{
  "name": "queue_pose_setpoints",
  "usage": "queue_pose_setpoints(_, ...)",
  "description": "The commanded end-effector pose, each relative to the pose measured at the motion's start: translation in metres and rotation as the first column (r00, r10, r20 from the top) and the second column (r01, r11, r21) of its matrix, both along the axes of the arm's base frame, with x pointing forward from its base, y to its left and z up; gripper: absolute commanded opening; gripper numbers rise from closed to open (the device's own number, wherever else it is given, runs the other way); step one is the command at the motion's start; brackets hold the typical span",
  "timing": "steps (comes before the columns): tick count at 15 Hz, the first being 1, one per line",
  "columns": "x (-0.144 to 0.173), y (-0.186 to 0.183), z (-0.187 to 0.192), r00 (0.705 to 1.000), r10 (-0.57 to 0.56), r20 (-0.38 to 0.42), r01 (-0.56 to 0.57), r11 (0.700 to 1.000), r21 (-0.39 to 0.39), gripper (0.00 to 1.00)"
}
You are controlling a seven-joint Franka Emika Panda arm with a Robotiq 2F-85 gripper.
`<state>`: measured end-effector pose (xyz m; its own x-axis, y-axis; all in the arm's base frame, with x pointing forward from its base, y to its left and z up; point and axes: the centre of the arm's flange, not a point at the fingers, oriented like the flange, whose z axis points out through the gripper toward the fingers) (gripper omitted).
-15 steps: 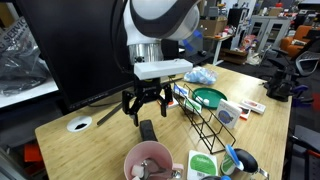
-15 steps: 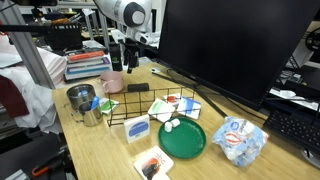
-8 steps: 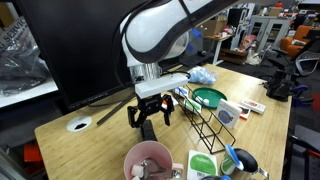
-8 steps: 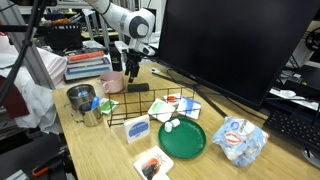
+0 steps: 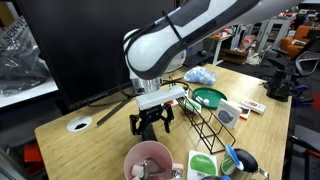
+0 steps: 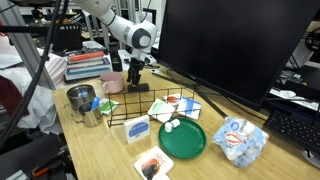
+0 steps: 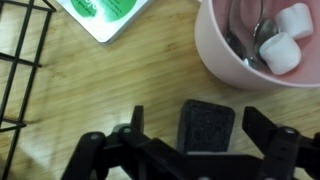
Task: Move the black object to the front of the table
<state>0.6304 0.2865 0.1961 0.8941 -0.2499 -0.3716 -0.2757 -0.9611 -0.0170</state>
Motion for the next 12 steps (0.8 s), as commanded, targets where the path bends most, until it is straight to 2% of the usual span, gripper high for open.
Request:
queue_pose_setpoints(1, 0.012, 0.007, -0.001, 0.998, -0.041, 0.04, 0.04, 0.999, 0.022, 1.0)
queue_pose_setpoints(5, 0.017, 0.011, -0.001, 0.995, -0.061, 0.074, 0.061, 0.998, 0.005, 1.0)
queue_pose_setpoints(8, 0.019, 0.011, -0.007, 0.993, -0.088, 0.079, 0.088, 0.996, -0.001, 0.95)
queue_pose_setpoints(12, 0.025, 0.012, -0.019, 0.991, -0.11, 0.08, 0.112, 0.994, -0.017, 0.95)
